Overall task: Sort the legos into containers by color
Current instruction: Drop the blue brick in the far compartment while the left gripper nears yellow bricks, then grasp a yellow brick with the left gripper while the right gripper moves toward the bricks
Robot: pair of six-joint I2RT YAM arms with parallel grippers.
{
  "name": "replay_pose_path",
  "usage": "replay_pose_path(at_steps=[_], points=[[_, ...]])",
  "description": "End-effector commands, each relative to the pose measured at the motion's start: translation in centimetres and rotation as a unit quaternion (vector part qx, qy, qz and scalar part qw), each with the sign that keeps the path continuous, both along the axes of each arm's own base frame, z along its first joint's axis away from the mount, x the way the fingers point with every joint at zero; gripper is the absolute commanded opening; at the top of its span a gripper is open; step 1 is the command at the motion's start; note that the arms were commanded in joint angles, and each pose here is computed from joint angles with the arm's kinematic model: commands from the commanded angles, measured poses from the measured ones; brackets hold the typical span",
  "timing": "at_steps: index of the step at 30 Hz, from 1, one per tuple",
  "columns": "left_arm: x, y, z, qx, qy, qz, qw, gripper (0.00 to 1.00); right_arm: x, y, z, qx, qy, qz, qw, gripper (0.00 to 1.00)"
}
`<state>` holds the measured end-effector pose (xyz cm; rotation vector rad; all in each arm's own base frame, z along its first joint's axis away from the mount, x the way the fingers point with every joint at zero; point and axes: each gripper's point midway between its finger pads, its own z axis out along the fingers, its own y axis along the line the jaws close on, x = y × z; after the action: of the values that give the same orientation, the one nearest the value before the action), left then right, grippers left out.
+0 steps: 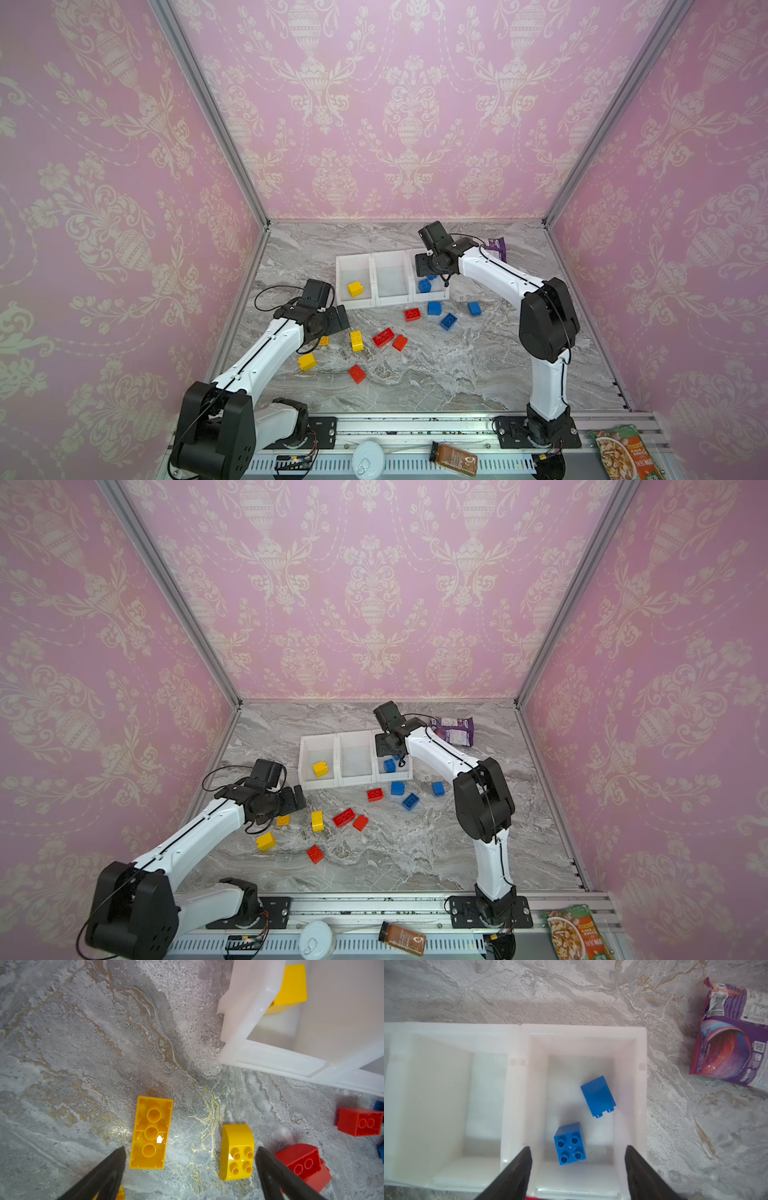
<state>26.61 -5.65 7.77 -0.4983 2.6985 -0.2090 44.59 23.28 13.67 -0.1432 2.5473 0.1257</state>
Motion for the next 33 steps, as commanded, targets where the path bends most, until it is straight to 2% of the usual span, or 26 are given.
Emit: replay_pose_path(at_steps=[1,10,16,22,33], points=[[0.0,1.2,0.3,0.034,0.015,-0.004,0.999,0.98,-2.0,0.8,1.8,0.040,-0.006,0.011,0.999,0.79],[-0.1,2.1,-0.6,0.059,0.048,-0.008,0.997,0.91,-8.3,1.6,2.6,0.131,0.013,0.059,0.990,1.00],[0.1,2.5,-1.5,0.074,0.071,-0.019,0.995,0.88,-12.5,0.7,1.4,0.167,0.032,0.074,0.983,1.00],[0.0,3.0,-2.4,0.096,0.101,-0.029,0.990,0.83,-15.4,0.3,1.3,0.204,0.030,0.090,0.974,1.00],[0.0,2.8,-4.1,0.085,0.123,-0.021,0.989,0.69,-16.4,-0.2,2.8,0.223,0.002,0.104,0.969,1.00]])
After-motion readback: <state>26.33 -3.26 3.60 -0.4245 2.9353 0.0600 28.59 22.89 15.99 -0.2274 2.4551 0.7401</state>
